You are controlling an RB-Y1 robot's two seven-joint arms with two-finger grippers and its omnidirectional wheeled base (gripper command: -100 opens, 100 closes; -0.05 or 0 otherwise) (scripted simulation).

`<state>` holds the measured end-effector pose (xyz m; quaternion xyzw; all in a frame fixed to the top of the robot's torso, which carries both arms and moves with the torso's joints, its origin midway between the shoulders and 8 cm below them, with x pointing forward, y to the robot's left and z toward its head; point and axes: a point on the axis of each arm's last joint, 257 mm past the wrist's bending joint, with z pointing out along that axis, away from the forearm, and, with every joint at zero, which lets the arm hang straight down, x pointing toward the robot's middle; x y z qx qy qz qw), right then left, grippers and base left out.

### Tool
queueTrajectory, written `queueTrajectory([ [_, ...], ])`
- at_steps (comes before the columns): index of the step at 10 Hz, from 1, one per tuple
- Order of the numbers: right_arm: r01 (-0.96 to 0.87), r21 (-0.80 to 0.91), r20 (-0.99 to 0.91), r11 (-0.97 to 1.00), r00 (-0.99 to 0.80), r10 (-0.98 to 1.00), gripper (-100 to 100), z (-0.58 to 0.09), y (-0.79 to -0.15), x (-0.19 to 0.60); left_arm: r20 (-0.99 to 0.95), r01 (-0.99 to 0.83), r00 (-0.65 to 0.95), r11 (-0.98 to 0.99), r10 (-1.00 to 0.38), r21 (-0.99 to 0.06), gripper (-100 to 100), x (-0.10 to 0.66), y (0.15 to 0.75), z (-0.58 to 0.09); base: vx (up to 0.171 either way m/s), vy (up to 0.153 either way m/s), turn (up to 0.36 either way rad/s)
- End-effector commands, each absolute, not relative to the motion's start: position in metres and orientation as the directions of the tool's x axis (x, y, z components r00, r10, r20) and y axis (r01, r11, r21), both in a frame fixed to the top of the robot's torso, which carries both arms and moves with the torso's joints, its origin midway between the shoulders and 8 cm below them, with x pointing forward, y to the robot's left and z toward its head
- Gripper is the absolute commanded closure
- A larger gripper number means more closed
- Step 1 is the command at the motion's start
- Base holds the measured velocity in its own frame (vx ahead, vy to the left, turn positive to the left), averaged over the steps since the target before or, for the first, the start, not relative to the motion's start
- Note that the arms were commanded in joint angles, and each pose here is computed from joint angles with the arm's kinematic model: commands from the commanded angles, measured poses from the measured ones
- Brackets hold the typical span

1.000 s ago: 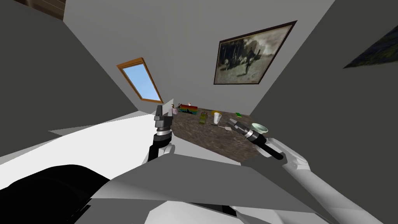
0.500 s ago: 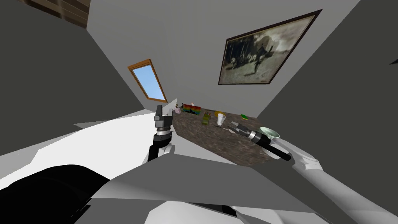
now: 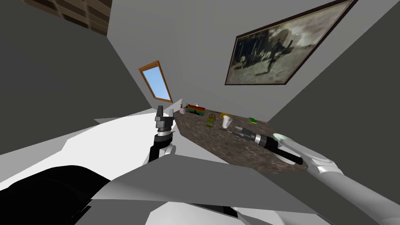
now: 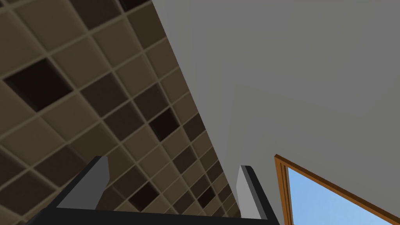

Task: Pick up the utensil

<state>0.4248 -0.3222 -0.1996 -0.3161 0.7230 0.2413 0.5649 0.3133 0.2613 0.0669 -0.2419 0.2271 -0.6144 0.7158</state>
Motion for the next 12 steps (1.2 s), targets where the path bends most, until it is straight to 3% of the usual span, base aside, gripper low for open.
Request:
queueTrajectory([
  [1, -0.732, -0.023, -0.956, 0.681, -0.182, -0.228, -100, -0.206, -0.329, 0.42, -0.028, 0.77, 0.142, 0.128, -0.99, -0.625, 0, 0.313, 0.261, 0.067, 0.045, 0.014, 0.094],
  [12, -0.748, -0.059, -0.716, 0.661, -0.43, -0.55, -100, -0.299, -0.438, 0.337, -0.028, 0.77, 0.142, 0.128, -0.989, -0.625, 0, 0.313, 0.261, 0.067, 0.058, 0.018, 0.14],
])
